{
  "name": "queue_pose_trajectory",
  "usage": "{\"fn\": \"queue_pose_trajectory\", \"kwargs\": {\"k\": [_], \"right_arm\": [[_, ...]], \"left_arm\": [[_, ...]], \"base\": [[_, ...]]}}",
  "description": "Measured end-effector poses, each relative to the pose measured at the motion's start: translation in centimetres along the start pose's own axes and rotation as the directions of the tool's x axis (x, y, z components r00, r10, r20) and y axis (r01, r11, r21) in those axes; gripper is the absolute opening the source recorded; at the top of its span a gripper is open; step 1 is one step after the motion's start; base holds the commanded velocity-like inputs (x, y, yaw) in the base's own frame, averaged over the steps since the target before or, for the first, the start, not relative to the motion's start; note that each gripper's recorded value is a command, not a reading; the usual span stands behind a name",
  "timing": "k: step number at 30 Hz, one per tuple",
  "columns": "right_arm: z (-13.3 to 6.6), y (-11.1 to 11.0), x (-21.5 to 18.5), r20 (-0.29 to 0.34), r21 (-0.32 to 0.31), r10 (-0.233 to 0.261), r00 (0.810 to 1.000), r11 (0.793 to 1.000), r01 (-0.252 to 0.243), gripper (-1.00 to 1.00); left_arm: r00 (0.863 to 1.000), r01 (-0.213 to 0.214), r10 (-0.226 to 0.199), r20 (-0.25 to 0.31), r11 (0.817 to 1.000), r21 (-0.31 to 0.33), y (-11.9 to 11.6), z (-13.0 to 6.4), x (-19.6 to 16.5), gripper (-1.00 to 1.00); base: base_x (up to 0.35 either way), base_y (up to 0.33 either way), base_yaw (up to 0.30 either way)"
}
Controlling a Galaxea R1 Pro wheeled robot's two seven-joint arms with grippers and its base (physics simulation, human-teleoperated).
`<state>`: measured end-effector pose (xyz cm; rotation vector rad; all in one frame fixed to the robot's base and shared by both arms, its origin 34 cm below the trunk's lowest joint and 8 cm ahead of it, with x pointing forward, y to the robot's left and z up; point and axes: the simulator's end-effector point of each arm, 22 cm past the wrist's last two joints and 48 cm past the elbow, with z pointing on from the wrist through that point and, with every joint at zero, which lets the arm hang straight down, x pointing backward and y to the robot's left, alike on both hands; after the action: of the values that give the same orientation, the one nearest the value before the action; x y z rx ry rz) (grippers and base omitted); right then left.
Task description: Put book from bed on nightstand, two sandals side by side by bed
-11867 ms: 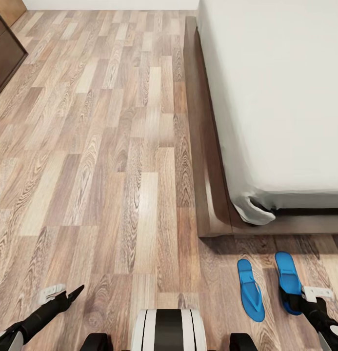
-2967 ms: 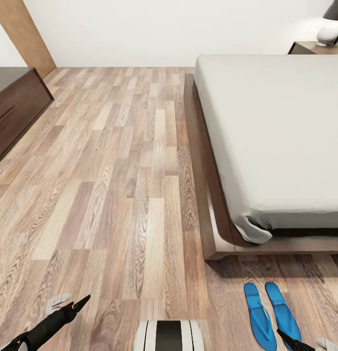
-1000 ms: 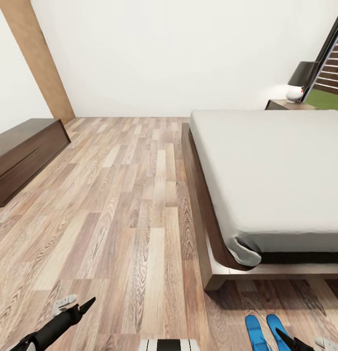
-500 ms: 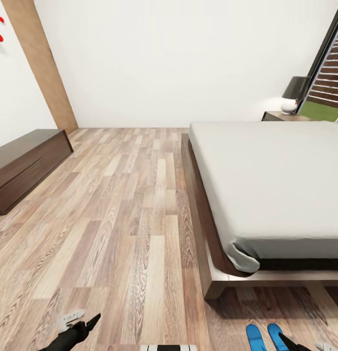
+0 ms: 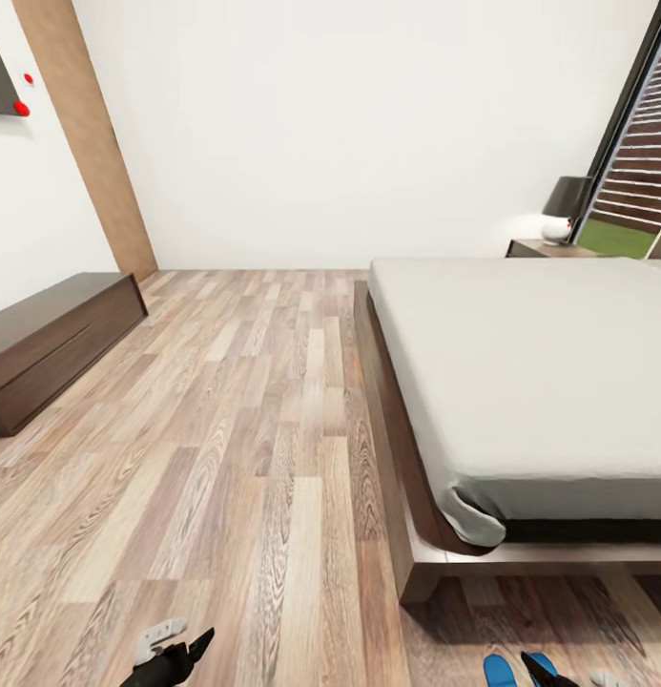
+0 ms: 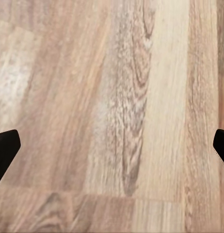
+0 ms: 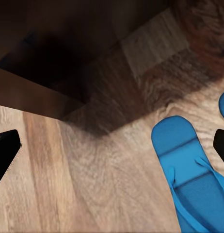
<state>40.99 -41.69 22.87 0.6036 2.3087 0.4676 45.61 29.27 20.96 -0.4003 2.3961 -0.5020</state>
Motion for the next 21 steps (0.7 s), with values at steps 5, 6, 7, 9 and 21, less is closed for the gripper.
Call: {"fn": "queue_pose_trajectory", "kwargs": {"k": [5,6,7,9,21], "right_arm": [[-0.1,0.6,-0.7,0.015,-0.013,-0.005,1.0,1.0,0.005,1.0],[-0.1,0.7,-0.8,0.018,-0.015,-0.005,1.0,1.0,0.005,1.0],[-0.2,0.8,-1.0,0.022,-0.017,-0.006,1.0,1.0,0.006,1.0],[-0.2,1.0,-1.3,0.029,-0.022,-0.007,1.0,1.0,0.008,1.0],[-0.6,2.2,-3.1,0.07,-0.047,-0.013,0.997,0.999,0.017,1.0]], "left_arm": [[1.0,-0.005,0.005,0.018,1.0,0.007,-0.5,-0.2,-0.9,1.0],[1.0,-0.006,0.006,0.022,1.0,0.009,-0.6,-0.2,-1.0,1.0],[1.0,-0.007,0.007,0.025,1.0,0.01,-0.6,-0.3,-1.2,1.0],[0.999,-0.009,0.009,0.033,1.0,0.014,-0.8,-0.4,-1.6,1.0],[0.997,-0.022,0.02,0.076,0.999,0.033,-2.0,-1.0,-3.7,1.0]], "base": [[0.0,0.0,0.0],[0.0,0.0,0.0],[0.0,0.0,0.0],[0.0,0.0,0.0],[0.0,0.0,-0.008]]}}
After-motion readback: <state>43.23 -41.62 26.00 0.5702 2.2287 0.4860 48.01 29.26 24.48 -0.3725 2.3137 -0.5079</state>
